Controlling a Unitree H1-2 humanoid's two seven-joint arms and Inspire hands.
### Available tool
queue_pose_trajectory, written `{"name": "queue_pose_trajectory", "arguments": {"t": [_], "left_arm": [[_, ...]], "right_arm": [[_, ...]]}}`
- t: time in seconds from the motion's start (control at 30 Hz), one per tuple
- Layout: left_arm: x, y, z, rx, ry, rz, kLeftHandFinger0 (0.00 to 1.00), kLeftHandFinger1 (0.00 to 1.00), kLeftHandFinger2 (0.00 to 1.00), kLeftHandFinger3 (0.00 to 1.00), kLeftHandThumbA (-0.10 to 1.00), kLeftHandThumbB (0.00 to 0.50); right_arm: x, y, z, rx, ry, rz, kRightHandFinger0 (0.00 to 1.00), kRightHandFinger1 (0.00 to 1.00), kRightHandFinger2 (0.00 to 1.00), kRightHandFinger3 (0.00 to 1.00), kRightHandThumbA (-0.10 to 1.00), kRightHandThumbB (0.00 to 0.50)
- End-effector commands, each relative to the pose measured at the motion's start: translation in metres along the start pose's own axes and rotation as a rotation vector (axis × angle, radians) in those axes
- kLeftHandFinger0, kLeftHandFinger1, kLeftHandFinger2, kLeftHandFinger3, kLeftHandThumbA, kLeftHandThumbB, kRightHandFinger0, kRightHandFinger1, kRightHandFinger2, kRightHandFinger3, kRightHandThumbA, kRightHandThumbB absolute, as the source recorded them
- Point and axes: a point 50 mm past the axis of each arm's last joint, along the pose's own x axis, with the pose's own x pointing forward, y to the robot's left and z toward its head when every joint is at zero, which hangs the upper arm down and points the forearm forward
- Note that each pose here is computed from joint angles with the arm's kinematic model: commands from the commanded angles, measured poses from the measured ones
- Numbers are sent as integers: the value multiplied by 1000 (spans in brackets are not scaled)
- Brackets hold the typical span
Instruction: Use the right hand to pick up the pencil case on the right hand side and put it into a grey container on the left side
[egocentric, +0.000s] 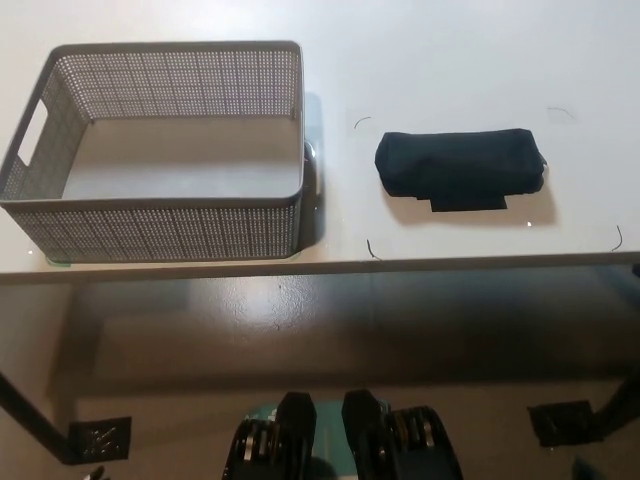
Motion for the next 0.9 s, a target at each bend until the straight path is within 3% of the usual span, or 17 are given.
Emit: {"name": "queue_pose_trajectory", "arguments": {"t": [0.0,0.07,0.13,0.17,0.33,0.43,0.5,0.6,0.67,0.73,0.87], "left_arm": [[3,22,39,143,-216,-80,1000,1000,1000,1000,1000,380],[7,22,39,147,-222,-77,1000,1000,1000,1000,1000,372],[13,23,39,166,-238,-78,1000,1000,1000,1000,1000,332],[14,23,39,168,-238,-78,1000,1000,1000,1000,1000,332],[18,24,32,177,-202,-75,1000,1000,1000,1000,1000,364],[15,26,25,170,-183,-80,1000,1000,1000,1000,1000,371],[12,26,22,169,-181,-81,1000,1000,1000,1000,1000,377],[6,27,18,170,-178,-85,1000,1000,1000,1000,1000,364],[3,27,16,169,-173,-85,1000,1000,1000,1000,1000,363],[1,29,15,182,-158,-88,1000,1000,1000,1000,1000,382],[1,31,13,184,-145,-91,1000,1000,1000,1000,1000,395]], "right_arm": [[-5,-26,80,-192,-364,-23,1000,1000,1000,1000,830,170],[-4,-30,92,-219,-392,-39,1000,1000,1000,1000,820,184],[-3,-36,109,-246,-440,-50,1000,1000,1000,1000,830,195],[-3,-38,114,-255,-458,-55,1000,1000,1000,1000,786,191],[5,-53,153,-337,-550,-76,1000,1000,1000,1000,824,270],[16,-65,172,-417,-573,-45,1000,1000,1000,1000,850,275],[25,-71,188,-472,-607,-30,1000,1000,1000,1000,798,277],[45,-81,222,-569,-626,-20,1000,1000,1000,1000,812,352],[54,-84,238,-630,-642,-26,1000,1000,1000,1000,836,374],[77,-90,277,-764,-681,-33,1000,1000,1000,1000,944,446],[108,-87,327,-857,-697,-28,1000,1000,1000,1000,985,500]]}}
